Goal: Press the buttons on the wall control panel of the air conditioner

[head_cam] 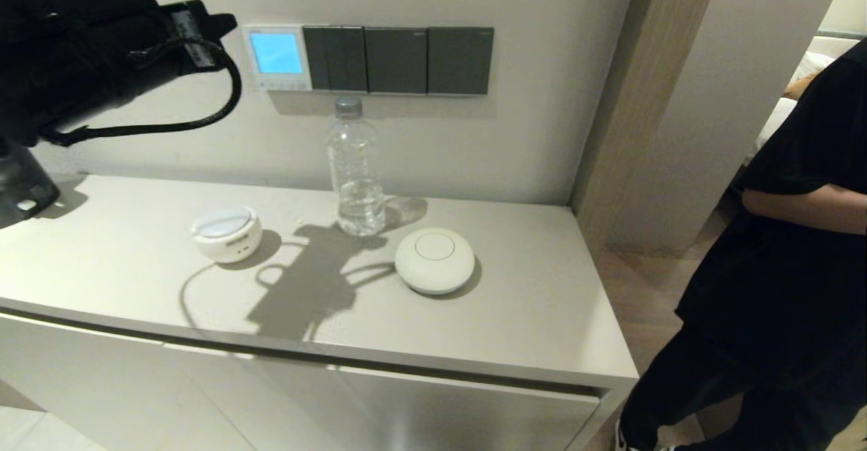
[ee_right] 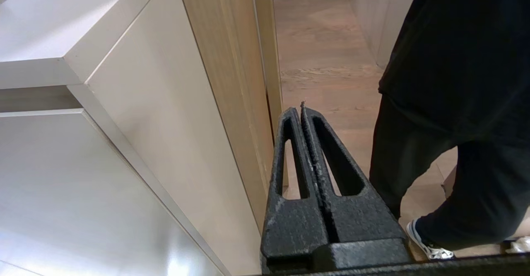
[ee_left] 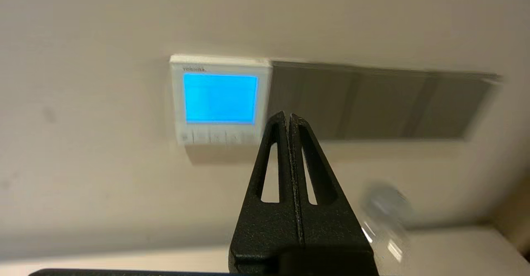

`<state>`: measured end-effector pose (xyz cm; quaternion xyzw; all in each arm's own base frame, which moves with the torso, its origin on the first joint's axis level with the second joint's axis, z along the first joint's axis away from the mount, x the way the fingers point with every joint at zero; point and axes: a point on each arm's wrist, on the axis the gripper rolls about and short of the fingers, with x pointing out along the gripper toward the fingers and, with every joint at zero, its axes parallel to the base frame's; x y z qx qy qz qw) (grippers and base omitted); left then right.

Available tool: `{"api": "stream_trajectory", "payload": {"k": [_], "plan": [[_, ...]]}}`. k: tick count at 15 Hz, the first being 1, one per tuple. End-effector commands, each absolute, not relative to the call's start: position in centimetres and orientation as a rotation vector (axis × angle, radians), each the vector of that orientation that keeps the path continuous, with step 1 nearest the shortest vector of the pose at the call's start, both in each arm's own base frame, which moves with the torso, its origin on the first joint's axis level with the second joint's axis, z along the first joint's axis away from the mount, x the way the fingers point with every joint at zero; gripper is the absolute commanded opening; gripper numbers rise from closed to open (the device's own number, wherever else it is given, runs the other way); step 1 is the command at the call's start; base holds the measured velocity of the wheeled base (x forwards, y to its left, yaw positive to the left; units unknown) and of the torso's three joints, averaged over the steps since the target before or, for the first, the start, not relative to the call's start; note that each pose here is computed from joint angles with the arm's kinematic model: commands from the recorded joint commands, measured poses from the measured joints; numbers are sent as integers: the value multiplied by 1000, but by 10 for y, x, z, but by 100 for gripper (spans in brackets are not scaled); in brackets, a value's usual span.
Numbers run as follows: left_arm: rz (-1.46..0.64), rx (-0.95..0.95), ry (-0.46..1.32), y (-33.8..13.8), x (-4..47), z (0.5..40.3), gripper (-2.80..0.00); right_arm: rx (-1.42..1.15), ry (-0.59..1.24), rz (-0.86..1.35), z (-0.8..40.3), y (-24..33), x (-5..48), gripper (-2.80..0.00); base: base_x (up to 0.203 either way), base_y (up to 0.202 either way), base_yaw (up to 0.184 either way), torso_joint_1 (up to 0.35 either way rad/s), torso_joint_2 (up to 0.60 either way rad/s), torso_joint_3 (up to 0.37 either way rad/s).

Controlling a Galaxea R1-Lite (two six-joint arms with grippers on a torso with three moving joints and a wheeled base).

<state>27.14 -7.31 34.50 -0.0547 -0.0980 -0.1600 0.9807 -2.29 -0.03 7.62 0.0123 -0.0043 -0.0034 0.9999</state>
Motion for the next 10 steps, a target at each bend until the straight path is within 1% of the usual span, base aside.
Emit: {"api": "stream_trajectory", "payload": {"k": [1, 4, 10], "plan": [[-334, -109, -277, -57, 199, 364, -280, 25, -5, -6, 75, 0, -23, -280, 0, 0, 0, 0, 0, 0], [-311, -75, -255, -39, 135, 354, -280, 25, -5, -8, 75, 0, -23, -280, 0, 0, 0, 0, 0, 0], [-175, -10, -144, -7, 33, 301, -280, 25, -5, -7, 75, 0, -23, -280, 0, 0, 0, 0, 0, 0]]}}
